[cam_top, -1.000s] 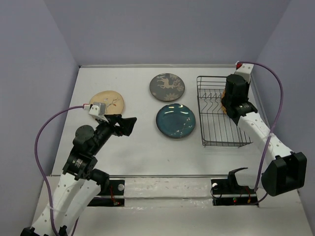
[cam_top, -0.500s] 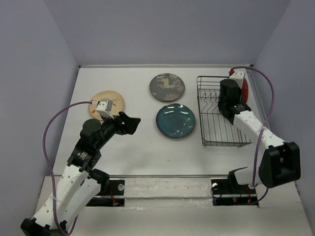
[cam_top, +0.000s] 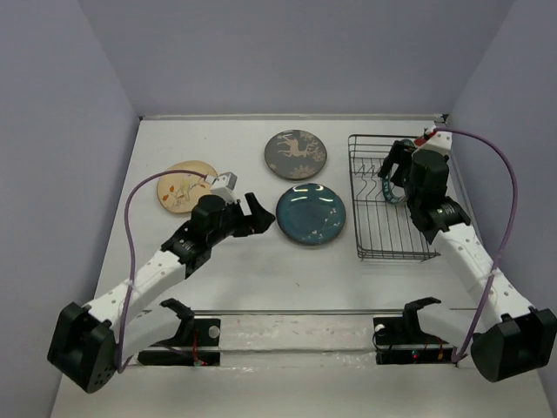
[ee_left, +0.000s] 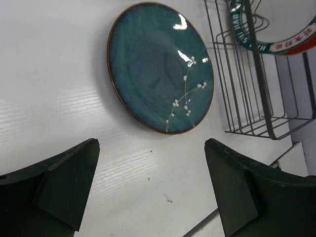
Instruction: Load the plates into the dish rack
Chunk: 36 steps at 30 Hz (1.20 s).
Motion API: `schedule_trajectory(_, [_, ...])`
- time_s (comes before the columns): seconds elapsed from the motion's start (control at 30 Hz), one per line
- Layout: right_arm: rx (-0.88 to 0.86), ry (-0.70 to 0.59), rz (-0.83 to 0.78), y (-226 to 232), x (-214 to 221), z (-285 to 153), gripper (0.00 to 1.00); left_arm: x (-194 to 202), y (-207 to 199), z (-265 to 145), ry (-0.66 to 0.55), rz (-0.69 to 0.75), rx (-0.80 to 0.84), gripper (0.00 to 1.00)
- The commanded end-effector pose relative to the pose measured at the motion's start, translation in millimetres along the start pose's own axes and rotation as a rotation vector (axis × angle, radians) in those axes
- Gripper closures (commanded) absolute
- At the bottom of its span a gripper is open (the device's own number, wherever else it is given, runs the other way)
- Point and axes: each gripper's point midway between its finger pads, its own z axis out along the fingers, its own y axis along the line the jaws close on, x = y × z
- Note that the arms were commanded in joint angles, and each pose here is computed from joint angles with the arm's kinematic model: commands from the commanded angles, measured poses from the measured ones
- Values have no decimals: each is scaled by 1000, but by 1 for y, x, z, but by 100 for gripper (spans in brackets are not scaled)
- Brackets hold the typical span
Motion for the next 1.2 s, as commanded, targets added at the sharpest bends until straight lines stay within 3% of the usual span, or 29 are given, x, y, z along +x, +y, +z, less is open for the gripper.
schedule_trajectory(0.0, [-277,27,110,40,0,-32,14,0,-3,35,-70,-4,-53,3])
schedule_trajectory(0.37, [-574,80,208,70,30,-82,20,26,29,117,9,50,-184,11])
schedule_trajectory(0.6, [-649,160,223,82,56,-83,29,40,21,154,26,12,-99,19])
schedule_trajectory(0.7, [-662,170,230,83,60,-84,30,46,27,164,28,4,-103,40])
schedule_trajectory(0.73, [-664,178,231,83,63,-85,30,48,29,164,22,-6,-105,58])
schedule_trajectory(0.8, [-671,186,234,84,65,-85,30,49,32,164,14,-19,-107,67])
schedule_trajectory(0.9, [-700,209,234,88,70,-88,30,45,40,156,-18,-42,-121,94])
schedule_trajectory(1.17, [-827,324,198,111,86,-94,15,20,34,89,-132,-66,-78,94])
